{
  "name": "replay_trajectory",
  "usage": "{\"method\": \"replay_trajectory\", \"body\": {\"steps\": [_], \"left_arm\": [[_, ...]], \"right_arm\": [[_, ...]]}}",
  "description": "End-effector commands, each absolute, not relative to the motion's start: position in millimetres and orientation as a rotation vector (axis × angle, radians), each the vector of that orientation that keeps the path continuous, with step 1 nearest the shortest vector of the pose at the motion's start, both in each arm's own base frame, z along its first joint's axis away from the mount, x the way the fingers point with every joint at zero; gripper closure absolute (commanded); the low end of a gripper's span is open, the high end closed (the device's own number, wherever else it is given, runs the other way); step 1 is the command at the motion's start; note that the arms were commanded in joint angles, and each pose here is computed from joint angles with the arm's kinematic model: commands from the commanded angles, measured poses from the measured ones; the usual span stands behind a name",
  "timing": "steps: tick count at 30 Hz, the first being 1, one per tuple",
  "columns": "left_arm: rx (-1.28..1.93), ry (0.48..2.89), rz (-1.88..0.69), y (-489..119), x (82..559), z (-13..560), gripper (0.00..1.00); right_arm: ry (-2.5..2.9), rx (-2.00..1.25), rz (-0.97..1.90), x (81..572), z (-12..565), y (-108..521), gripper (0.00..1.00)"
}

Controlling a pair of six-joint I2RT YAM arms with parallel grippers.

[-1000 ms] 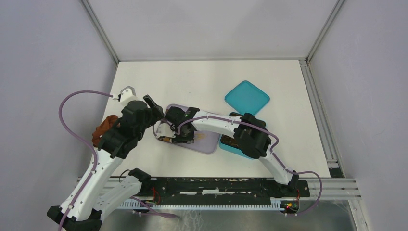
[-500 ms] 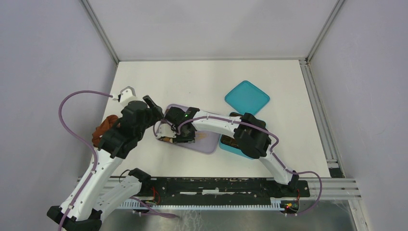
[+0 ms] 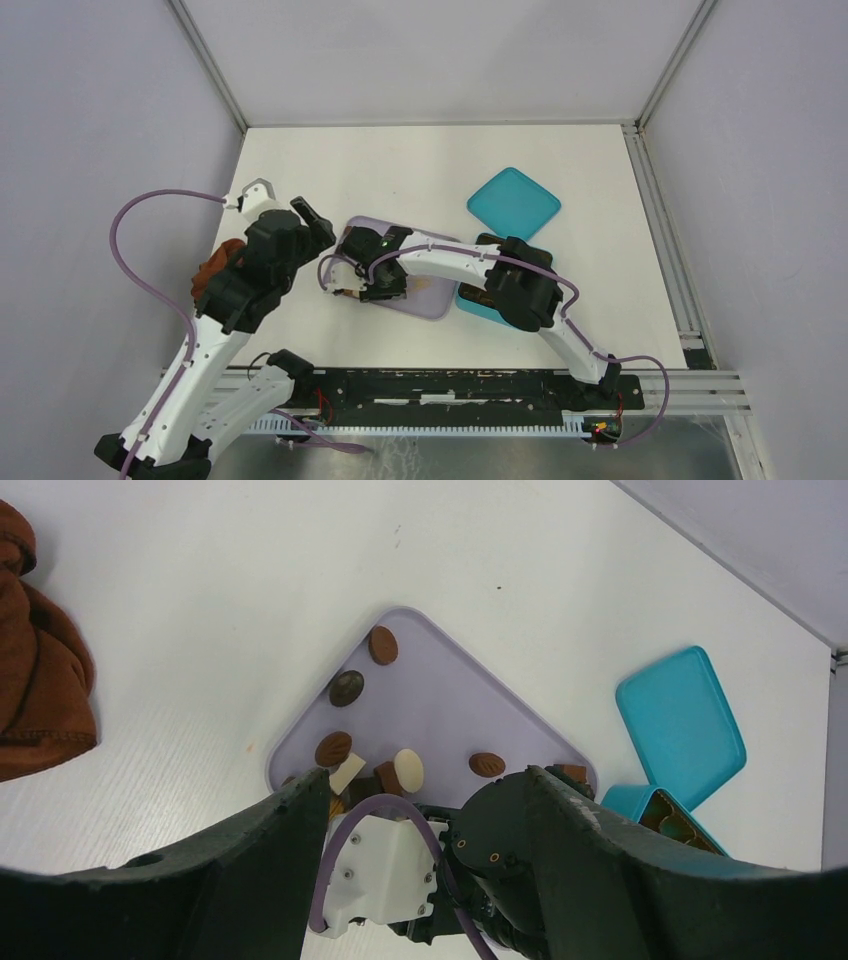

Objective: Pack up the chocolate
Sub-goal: Pick up the fake chocolate from the plate.

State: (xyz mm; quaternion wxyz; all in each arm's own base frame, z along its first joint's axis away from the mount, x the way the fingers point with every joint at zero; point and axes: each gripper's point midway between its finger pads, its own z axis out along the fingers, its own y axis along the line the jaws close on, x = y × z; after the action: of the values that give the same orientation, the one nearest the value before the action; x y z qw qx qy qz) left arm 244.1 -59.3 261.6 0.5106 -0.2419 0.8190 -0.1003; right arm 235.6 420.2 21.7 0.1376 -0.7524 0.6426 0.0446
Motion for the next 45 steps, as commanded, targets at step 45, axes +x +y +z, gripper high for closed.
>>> {"method": "replay_trajectory", "body": {"steps": [45], "left_arm": [[-0.65,1.667,-0.521,-59,232,342,0.22]], "right_arm": [[1.93,-1.827,0.427,241,161,277,0.76]]}}
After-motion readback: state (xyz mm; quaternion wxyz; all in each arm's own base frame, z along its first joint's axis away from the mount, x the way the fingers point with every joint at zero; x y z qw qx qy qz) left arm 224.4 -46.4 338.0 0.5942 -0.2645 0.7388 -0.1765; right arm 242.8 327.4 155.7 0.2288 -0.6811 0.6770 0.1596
